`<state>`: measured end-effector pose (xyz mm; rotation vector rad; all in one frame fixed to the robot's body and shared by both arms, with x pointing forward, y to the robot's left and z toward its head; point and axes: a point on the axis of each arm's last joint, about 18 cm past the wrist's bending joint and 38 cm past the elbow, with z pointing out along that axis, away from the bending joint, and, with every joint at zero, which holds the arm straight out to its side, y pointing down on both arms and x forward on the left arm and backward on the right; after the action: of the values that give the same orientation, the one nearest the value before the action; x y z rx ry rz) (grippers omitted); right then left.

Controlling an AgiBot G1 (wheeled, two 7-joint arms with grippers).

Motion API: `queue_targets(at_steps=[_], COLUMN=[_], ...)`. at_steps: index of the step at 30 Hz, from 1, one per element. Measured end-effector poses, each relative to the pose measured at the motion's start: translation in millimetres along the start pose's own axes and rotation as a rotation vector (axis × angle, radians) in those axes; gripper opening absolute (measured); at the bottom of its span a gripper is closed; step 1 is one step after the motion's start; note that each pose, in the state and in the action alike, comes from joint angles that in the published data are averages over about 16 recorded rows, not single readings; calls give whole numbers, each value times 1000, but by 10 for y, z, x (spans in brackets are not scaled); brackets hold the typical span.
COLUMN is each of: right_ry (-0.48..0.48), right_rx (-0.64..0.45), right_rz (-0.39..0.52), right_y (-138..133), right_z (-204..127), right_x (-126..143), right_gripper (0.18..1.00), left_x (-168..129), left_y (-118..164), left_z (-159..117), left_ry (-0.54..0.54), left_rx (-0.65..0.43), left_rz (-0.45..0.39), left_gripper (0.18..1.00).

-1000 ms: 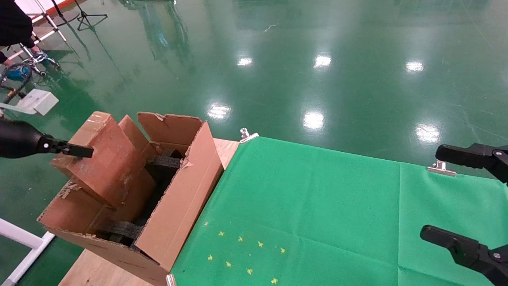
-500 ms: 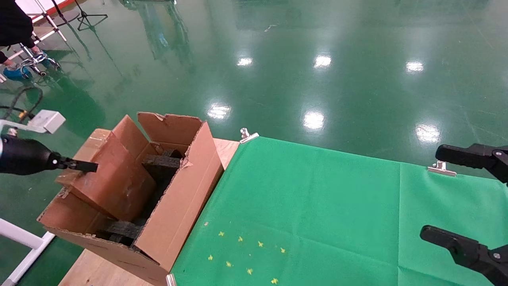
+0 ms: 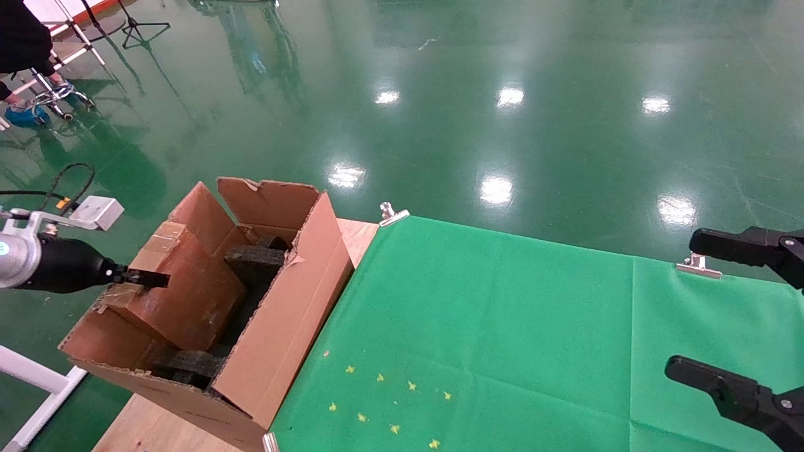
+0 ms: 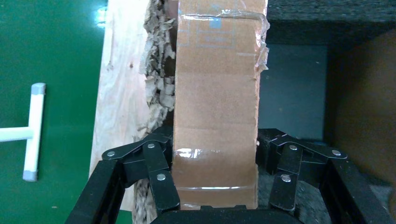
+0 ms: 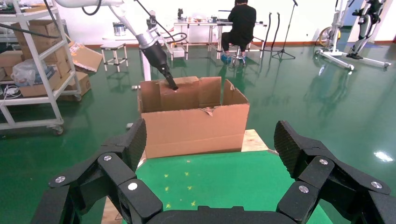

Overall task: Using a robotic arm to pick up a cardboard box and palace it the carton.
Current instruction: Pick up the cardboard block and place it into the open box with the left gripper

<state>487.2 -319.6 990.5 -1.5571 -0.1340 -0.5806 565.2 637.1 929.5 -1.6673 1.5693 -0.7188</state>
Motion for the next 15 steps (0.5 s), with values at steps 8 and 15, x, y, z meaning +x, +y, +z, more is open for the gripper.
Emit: queue_targets(at_steps=[8, 15], right_ry=[0, 0], right_rx=[0, 0], right_rz=[0, 0], right_y=[0, 0], right_z=[0, 0], right_x=[0, 0], right_gripper=[1001, 1001], left_x=[50, 131], left_y=[19, 60], left_z=[234, 406], left_ry=[-48, -63], left_rx=[10, 7], left_rz=[2, 6], left_gripper=[261, 257])
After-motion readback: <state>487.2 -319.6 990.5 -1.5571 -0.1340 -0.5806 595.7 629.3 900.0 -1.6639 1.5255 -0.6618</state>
